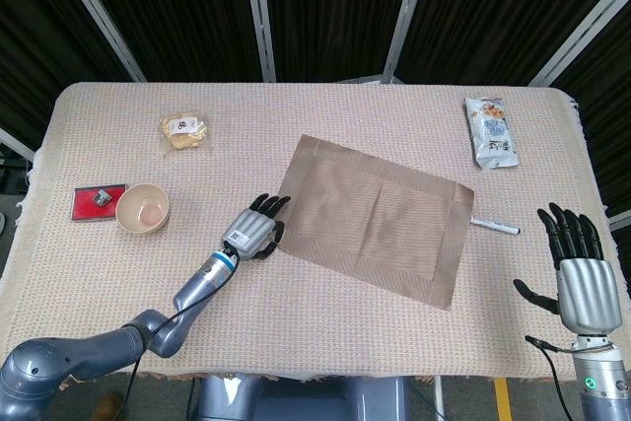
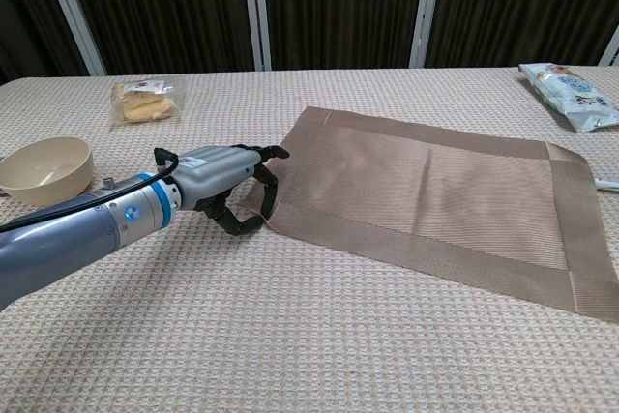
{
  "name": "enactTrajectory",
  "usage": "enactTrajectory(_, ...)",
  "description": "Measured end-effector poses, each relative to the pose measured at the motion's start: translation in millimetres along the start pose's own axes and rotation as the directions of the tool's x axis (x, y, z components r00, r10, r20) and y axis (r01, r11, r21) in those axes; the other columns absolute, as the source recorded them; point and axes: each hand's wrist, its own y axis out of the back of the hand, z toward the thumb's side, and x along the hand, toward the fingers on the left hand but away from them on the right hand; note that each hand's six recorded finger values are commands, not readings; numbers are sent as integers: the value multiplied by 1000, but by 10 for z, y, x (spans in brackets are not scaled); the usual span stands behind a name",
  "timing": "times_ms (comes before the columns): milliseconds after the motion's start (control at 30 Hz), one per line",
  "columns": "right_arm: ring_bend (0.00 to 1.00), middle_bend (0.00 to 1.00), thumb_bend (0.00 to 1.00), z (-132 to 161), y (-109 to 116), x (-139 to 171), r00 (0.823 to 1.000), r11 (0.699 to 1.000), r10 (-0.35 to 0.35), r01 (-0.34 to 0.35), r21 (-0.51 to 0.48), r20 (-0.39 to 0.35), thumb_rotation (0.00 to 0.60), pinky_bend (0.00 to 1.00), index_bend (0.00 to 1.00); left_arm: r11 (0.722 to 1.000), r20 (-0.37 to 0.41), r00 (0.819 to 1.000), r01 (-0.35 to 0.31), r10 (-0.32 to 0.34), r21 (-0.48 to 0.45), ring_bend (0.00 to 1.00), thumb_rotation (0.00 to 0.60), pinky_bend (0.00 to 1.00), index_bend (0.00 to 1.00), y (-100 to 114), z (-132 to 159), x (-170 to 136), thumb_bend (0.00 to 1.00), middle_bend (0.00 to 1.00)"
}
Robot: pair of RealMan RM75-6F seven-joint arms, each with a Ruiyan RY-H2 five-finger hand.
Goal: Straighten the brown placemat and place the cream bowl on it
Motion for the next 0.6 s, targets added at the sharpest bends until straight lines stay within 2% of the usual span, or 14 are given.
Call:
enactTrajectory(300,0,0,0,9,8,12,1000,1000,0,0,-1,-3,600,0,0,1000,37,999,0,1,-10,0,600,0,669,52,40,-121,423,0)
enactTrajectory(600,0,0,0,31,-4,29,1000,1000,2,-2,7,-6,600,0,0,998,131,990,42,-47,41,0,600,0,673,110,115,-455,426,0)
